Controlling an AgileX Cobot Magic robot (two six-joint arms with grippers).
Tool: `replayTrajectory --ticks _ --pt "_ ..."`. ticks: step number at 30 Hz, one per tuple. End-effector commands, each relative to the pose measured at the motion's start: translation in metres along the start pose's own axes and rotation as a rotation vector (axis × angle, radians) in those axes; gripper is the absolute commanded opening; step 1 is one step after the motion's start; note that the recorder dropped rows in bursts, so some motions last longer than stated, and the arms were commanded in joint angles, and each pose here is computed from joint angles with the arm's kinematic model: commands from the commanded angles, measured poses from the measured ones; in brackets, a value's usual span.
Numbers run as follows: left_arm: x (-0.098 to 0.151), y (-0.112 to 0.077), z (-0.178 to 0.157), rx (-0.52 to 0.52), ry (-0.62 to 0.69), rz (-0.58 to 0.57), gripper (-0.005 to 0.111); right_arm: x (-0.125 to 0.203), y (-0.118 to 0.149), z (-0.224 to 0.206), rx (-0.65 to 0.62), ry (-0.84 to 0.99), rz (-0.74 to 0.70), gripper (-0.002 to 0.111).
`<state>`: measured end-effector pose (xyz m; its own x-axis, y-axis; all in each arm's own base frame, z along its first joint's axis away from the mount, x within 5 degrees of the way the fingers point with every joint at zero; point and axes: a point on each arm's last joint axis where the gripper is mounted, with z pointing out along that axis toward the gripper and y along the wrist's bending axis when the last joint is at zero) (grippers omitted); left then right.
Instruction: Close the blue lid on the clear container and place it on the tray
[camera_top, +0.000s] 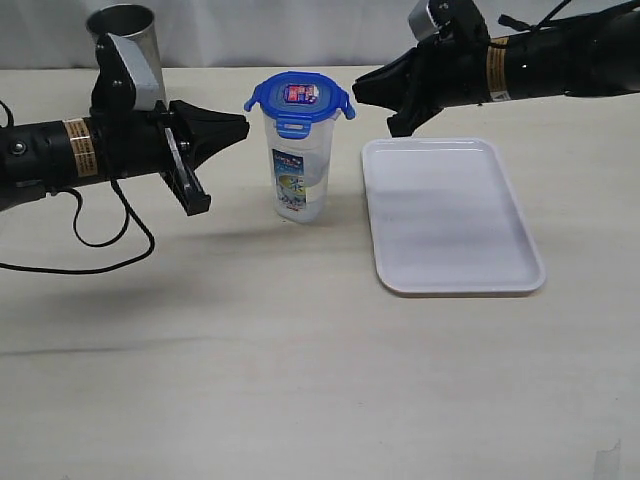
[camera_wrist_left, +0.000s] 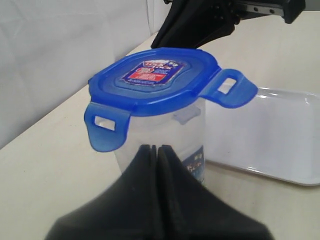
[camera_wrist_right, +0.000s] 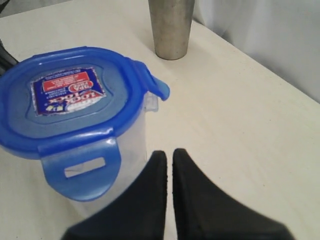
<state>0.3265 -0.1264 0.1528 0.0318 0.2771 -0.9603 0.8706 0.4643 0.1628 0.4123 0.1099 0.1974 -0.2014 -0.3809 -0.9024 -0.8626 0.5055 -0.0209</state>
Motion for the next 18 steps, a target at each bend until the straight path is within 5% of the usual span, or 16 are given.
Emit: replayTrajectory --ticks 1,18 --pt "-0.0012 -0.0022 -0.0003 0.013 -0.024 -0.013 0.0 -0.0062 -0.0038 -0.0019 0.047 -0.025 0.013 0.004" --pt "-0.0075 -0.0107 0.0078 0.029 -0.059 -0.007 0.0 -0.0098 -0.0011 -0.0019 0.019 -0.071 0.057 0.004"
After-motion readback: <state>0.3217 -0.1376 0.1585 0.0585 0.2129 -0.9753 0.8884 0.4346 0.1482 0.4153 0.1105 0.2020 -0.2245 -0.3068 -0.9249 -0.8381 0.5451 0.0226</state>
